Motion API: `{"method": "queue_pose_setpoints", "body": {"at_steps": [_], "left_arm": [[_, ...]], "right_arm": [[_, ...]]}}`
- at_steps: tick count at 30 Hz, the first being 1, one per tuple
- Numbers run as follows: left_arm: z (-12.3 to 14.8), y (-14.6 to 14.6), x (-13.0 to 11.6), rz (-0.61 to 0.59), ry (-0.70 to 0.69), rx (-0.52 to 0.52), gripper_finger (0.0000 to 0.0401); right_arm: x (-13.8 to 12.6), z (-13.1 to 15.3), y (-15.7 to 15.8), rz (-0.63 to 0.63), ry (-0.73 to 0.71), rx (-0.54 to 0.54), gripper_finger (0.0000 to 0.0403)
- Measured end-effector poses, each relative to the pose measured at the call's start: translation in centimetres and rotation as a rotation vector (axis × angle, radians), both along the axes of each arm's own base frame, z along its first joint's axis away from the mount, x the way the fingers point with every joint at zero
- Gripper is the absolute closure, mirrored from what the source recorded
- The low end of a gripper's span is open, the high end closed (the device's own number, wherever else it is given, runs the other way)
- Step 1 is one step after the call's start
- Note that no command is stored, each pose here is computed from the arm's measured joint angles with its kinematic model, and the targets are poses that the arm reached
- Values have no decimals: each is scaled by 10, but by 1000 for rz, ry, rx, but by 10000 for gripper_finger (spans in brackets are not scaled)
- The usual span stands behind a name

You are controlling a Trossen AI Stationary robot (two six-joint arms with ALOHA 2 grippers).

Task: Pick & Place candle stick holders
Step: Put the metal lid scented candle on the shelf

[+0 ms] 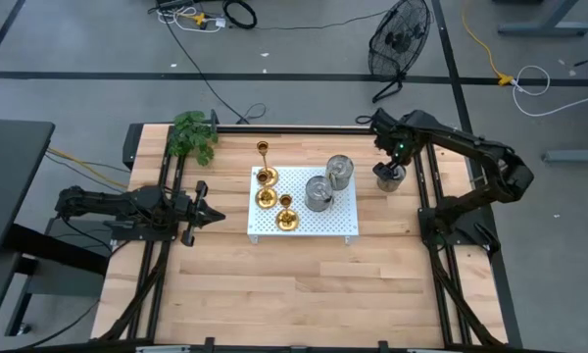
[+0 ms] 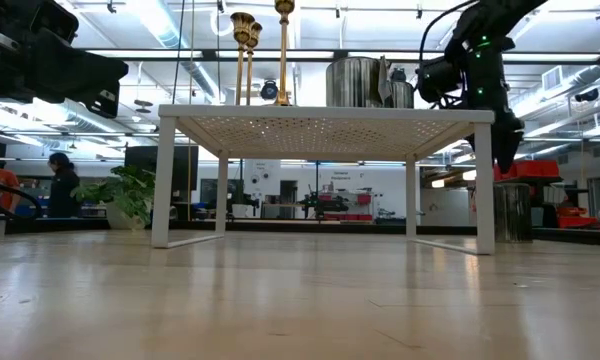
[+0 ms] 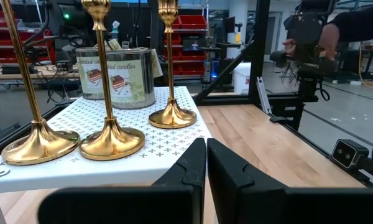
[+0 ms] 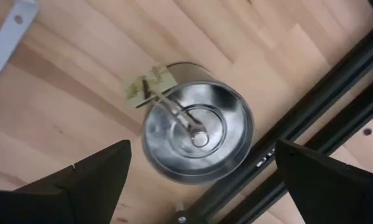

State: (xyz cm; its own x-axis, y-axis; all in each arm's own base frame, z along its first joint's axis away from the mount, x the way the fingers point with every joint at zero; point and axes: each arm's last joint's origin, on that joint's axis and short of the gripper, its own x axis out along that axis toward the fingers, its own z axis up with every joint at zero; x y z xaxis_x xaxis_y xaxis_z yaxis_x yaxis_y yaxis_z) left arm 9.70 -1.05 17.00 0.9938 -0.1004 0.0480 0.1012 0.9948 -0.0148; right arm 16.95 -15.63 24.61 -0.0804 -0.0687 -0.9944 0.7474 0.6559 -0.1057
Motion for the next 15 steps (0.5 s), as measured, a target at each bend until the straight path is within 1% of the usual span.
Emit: {"method": "queue_pose_setpoints", "body": {"at_steps": [12,15], "left_arm": [[0,0,0,0,0,0,383],[0,0,0,0,0,0,383]], "right_arm": [[-6,-22,-3,-30,-18,10,3],[-8,-28,-2,-34,-26,27,3]]}}
